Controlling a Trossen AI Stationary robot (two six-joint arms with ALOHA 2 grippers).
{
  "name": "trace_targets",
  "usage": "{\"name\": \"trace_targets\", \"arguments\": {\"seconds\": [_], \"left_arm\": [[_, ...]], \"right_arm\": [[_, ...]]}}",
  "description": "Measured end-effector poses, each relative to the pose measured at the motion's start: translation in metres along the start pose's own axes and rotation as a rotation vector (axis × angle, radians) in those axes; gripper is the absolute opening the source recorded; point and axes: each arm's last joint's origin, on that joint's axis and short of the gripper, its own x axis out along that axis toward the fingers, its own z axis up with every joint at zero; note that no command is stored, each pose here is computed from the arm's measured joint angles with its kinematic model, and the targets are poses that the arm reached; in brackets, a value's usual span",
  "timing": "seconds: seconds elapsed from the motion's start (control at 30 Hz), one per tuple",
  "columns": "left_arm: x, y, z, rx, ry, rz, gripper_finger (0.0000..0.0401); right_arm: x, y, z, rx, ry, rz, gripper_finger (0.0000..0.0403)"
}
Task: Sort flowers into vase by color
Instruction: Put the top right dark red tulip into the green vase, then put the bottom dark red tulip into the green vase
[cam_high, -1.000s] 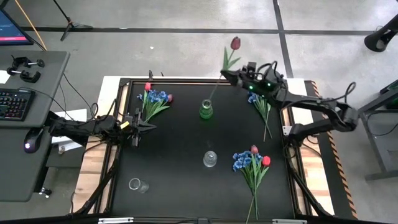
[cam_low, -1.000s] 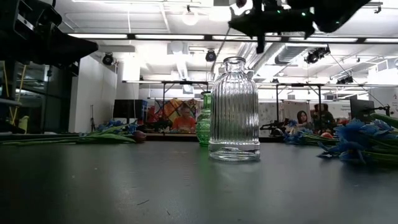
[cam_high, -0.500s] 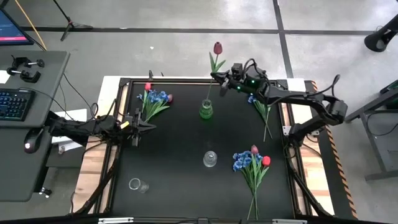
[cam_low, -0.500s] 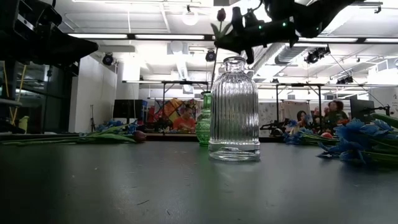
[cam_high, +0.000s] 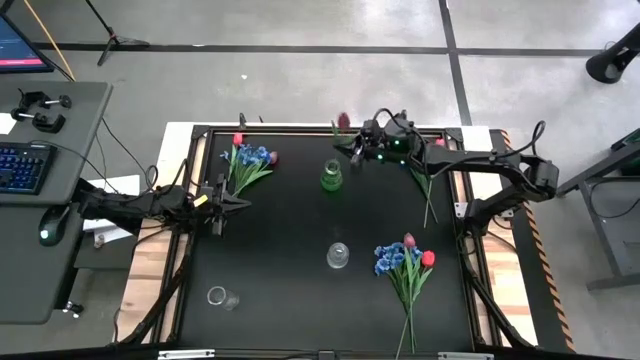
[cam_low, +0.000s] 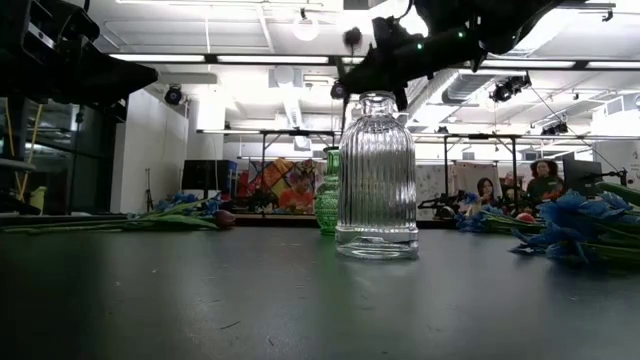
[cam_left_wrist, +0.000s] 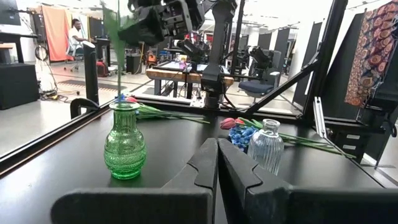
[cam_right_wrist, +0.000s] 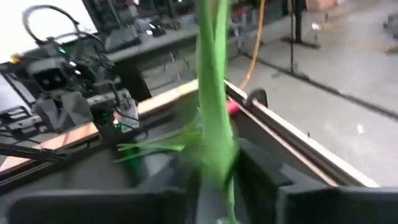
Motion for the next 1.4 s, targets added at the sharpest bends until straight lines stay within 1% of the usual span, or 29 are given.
{"name": "trace_targets", "arguments": {"seconds": [0.13, 0.2, 0.27, 0.43, 0.53, 0.67, 0.77, 0.83, 0.9, 0.97, 1.07, 1.13, 1.23, 1.3, 1.4], "left_arm": [[0.0, 0.0, 0.0, 0.0, 0.0, 0.0, 0.0], [0.0, 0.0, 0.0, 0.0, 0.0, 0.0, 0.0], [0.0, 0.0, 0.0, 0.0, 0.0, 0.0, 0.0], [0.0, 0.0, 0.0, 0.0, 0.0, 0.0, 0.0], [0.0, 0.0, 0.0, 0.0, 0.001, 0.0, 0.0], [0.0, 0.0, 0.0, 0.0, 0.0, 0.0, 0.0], [0.0, 0.0, 0.0, 0.0, 0.001, 0.0, 0.0], [0.0, 0.0, 0.0, 0.0, 0.0, 0.0, 0.0], [0.0, 0.0, 0.0, 0.0, 0.0, 0.0, 0.0], [0.0, 0.0, 0.0, 0.0, 0.0, 0.0, 0.0], [0.0, 0.0, 0.0, 0.0, 0.0, 0.0, 0.0], [0.0, 0.0, 0.0, 0.0, 0.001, 0.0, 0.0], [0.0, 0.0, 0.0, 0.0, 0.0, 0.0, 0.0], [0.0, 0.0, 0.0, 0.0, 0.001, 0.0, 0.0], [0.0, 0.0, 0.0, 0.0, 0.001, 0.0, 0.0]], "right_arm": [[-0.002, 0.002, -0.001, 0.02, 0.074, 0.001, 0.0186], [-0.005, 0.004, 0.003, 0.004, 0.165, 0.026, 0.0214], [-0.011, 0.007, 0.007, -0.018, 0.283, 0.046, 0.0232], [-0.031, 0.012, 0.02, -0.068, 0.575, 0.02, 0.0239], [-0.043, 0.014, 0.02, -0.046, 0.723, 0.017, 0.0239], [-0.063, 0.018, 0.006, 0.025, 0.917, 0.027, 0.0239], [-0.079, 0.027, -0.011, 0.076, 1.062, 0.02, 0.0239], [-0.089, 0.035, -0.023, 0.127, 1.12, 0.013, 0.0239], [-0.102, 0.043, -0.037, 0.214, 1.18, -0.033, 0.0239], [-0.114, 0.05, -0.053, 0.333, 1.227, -0.119, 0.0238], [-0.135, 0.059, -0.075, 0.551, 1.272, -0.279, 0.0238], [-0.145, 0.064, -0.088, 0.671, 1.276, -0.357, 0.0238], [-0.152, 0.071, -0.104, 0.798, 1.237, -0.403, 0.0238], [-0.153, 0.074, -0.114, 0.86, 1.208, -0.422, 0.0238], [-0.153, 0.077, -0.128, 0.904, 1.205, -0.451, 0.0238]]}}
